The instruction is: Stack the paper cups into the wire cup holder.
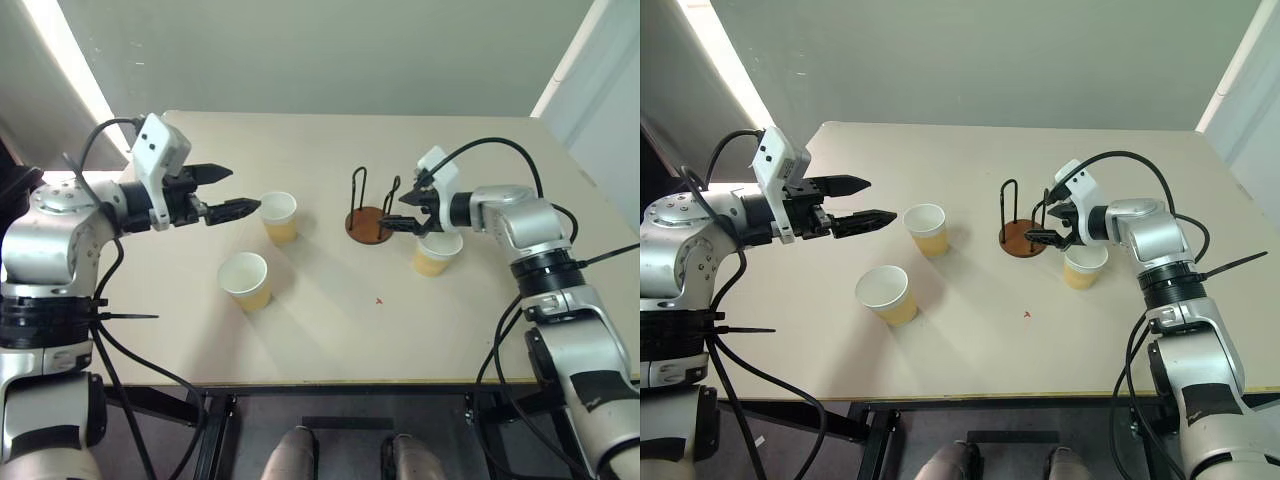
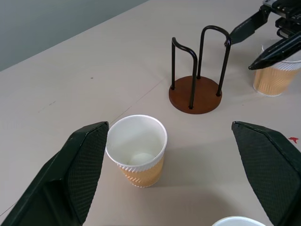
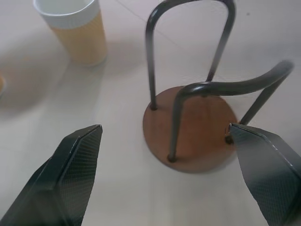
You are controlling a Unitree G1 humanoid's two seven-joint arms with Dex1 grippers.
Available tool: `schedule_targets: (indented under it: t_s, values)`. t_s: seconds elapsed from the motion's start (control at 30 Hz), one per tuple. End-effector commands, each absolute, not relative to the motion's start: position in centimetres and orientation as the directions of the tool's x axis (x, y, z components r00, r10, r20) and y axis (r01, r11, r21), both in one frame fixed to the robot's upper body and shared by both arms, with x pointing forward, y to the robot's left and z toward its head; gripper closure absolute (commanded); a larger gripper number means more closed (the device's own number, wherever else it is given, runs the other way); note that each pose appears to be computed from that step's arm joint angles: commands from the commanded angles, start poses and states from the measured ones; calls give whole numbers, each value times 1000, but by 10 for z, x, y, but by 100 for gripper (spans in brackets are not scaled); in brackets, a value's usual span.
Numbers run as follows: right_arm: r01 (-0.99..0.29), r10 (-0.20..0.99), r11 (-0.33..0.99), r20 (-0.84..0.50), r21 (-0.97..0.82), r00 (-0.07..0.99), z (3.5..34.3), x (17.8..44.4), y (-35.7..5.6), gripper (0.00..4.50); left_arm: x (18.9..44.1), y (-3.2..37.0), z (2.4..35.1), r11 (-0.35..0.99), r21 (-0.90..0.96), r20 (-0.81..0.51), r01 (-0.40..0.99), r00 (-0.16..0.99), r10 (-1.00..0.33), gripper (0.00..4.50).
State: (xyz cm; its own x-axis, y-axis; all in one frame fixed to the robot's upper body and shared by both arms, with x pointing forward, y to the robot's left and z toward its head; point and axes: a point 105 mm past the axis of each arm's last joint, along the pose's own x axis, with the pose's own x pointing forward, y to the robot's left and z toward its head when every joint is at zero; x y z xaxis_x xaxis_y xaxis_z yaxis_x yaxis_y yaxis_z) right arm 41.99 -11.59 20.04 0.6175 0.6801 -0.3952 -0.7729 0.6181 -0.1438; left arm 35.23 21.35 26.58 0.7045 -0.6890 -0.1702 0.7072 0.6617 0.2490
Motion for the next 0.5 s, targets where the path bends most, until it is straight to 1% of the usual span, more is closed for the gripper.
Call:
schedule_targets:
  t_s: [0.03,0.43,0.5]
  values:
    - [-758,677,625,-354,-189,646,217,426,-112,3,347,214,282,660,293,-126,692,712,-690,0]
    - [-738,672,652,-316,-175,669,220,438,-95,3,348,213,281,662,291,-123,690,713,-690,0]
    - [-735,672,655,-311,-173,672,220,439,-94,40,348,213,281,663,291,-124,689,715,-688,0]
